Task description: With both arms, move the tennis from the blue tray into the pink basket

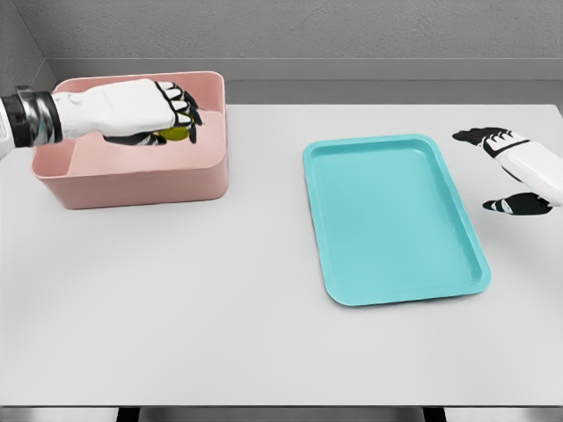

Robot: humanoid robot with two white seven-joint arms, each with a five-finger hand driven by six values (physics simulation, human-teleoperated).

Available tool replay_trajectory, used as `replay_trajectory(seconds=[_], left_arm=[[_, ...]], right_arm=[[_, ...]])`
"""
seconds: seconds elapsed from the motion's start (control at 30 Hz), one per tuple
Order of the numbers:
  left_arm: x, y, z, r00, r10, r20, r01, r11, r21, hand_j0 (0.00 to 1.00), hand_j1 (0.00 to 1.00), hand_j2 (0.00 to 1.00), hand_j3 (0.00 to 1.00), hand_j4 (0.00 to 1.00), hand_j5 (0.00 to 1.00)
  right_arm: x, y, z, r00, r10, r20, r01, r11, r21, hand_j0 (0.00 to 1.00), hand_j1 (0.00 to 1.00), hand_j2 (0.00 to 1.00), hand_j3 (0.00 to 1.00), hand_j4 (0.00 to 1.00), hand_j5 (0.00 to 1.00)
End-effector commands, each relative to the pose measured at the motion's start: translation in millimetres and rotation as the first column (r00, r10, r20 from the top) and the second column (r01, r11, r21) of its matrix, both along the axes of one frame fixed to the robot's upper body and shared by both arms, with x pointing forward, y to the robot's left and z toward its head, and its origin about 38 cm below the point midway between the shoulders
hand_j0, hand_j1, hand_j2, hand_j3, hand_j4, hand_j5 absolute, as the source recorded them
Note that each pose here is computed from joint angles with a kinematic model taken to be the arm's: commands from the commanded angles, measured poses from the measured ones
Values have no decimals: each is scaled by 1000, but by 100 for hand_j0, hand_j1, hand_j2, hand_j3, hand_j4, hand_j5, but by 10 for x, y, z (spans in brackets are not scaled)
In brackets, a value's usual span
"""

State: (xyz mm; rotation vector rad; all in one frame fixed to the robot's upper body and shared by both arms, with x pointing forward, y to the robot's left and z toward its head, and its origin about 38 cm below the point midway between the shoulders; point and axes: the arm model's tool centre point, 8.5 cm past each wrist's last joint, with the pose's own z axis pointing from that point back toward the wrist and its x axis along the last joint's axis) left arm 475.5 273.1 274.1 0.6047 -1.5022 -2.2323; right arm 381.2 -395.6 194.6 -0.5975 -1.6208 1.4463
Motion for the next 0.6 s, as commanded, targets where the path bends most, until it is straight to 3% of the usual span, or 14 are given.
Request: replay_trajectory(seconds=[0.0,0.13,0.2,0.23,0.3,0.47,0.57], left_arm=[[79,170,-14,998,58,-14,-58,998,-15,59,59,59,59,59,59],[196,450,-43,988,150,-29,-150,988,-21,63,63,63,63,63,63],[242,582,-35,981,191,-28,-192,981,-34,79,79,79,79,79,79],[264,636,-10,978,209,-26,-210,977,-47,100,100,100,100,100,100],[263,637,-9,977,209,-34,-211,975,-62,100,100,100,100,100,100],[244,643,8,977,208,-38,-210,974,-83,100,100,100,100,100,100],[192,848,37,967,244,-67,-250,961,-117,100,100,100,100,100,100]], right_arm=[[0,-3,8,1000,-1,1,1,1000,7,100,100,100,100,100,100],[0,-3,8,1000,-1,1,1,1000,7,100,100,100,100,100,100],[0,1,6,1000,0,1,0,1000,10,100,100,100,100,100,100],[0,1,6,1000,0,1,0,1000,10,100,100,100,100,100,100],[-31,-11,-7,1000,6,-4,-5,999,41,100,100,100,100,100,100],[-34,-11,-13,1000,6,-7,-6,999,42,100,100,100,100,100,100],[-34,-7,-15,1000,7,-6,-7,999,45,100,100,100,100,100,100]])
